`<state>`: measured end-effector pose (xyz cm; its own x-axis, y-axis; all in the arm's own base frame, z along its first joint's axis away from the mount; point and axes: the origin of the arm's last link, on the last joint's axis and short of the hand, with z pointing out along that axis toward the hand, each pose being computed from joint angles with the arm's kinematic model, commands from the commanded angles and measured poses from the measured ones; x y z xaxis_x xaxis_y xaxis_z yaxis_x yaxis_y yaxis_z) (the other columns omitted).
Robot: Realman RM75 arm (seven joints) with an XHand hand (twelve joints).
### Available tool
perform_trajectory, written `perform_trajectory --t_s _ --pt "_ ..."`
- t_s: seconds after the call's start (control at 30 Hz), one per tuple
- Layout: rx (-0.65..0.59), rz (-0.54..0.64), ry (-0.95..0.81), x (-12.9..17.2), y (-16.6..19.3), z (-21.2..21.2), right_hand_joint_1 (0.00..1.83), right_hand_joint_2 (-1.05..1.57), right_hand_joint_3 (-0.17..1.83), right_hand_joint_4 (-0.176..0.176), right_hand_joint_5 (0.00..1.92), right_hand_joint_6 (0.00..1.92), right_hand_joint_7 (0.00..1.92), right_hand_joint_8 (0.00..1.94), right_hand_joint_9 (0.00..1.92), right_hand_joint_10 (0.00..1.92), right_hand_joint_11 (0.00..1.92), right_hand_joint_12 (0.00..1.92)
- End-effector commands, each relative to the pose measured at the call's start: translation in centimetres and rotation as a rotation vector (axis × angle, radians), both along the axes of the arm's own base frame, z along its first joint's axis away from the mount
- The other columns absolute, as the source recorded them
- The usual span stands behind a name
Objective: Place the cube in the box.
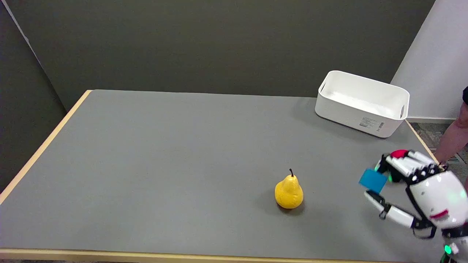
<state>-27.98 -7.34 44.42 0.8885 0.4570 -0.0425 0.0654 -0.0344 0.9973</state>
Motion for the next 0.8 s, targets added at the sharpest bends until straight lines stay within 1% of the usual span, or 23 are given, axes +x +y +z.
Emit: perform_trajectory --t_s 0.03,0.17,0.27,0.3,0.43,0.5,0.63,0.73,0.8 --pt "-0.105 0.152 0.148 8.1 -8.6 5.0 0.97 0.93 0.71 0.021 0.74 1.56 0.89 1.81 0.89 1.92 0.65 1.92" --pt "-0.163 0.212 0.165 9.6 -11.2 6.1 0.96 0.94 0.7 0.025 0.74 1.56 0.89 1.81 0.89 1.92 0.63 1.92" --pt "-0.188 0.258 0.172 11.4 -13.6 6.8 0.95 0.95 0.69 0.041 0.73 1.57 0.89 1.82 0.89 1.92 0.6 1.92" --pt "-0.191 0.256 0.174 11.7 -14.2 7.0 0.95 0.95 0.69 0.047 0.73 1.57 0.88 1.82 0.89 1.92 0.59 1.92" --pt "-0.223 0.283 0.16 14.0 -17.7 8.2 0.94 0.95 0.69 0.052 0.72 1.57 0.88 1.83 0.89 1.92 0.56 1.92" --pt "-0.241 0.273 0.139 14.7 -19.4 9.0 0.94 0.95 0.68 0.057 0.72 1.58 0.88 1.83 0.9 1.92 0.55 1.92" --pt "-0.307 0.203 0.077 15.5 -22.9 10.9 0.93 0.97 0.67 0.065 0.71 1.58 0.87 1.83 0.9 1.92 0.49 1.92" --pt "-0.338 0.124 0.043 15.1 -25.6 12.0 0.92 0.98 0.65 0.068 0.7 1.59 0.85 1.83 0.89 1.92 0.43 1.92" --pt "-0.351 0.081 0.021 14.9 -27.1 12.7 0.92 0.99 0.64 0.071 0.7 1.59 0.85 1.83 0.88 1.92 0.42 1.92"
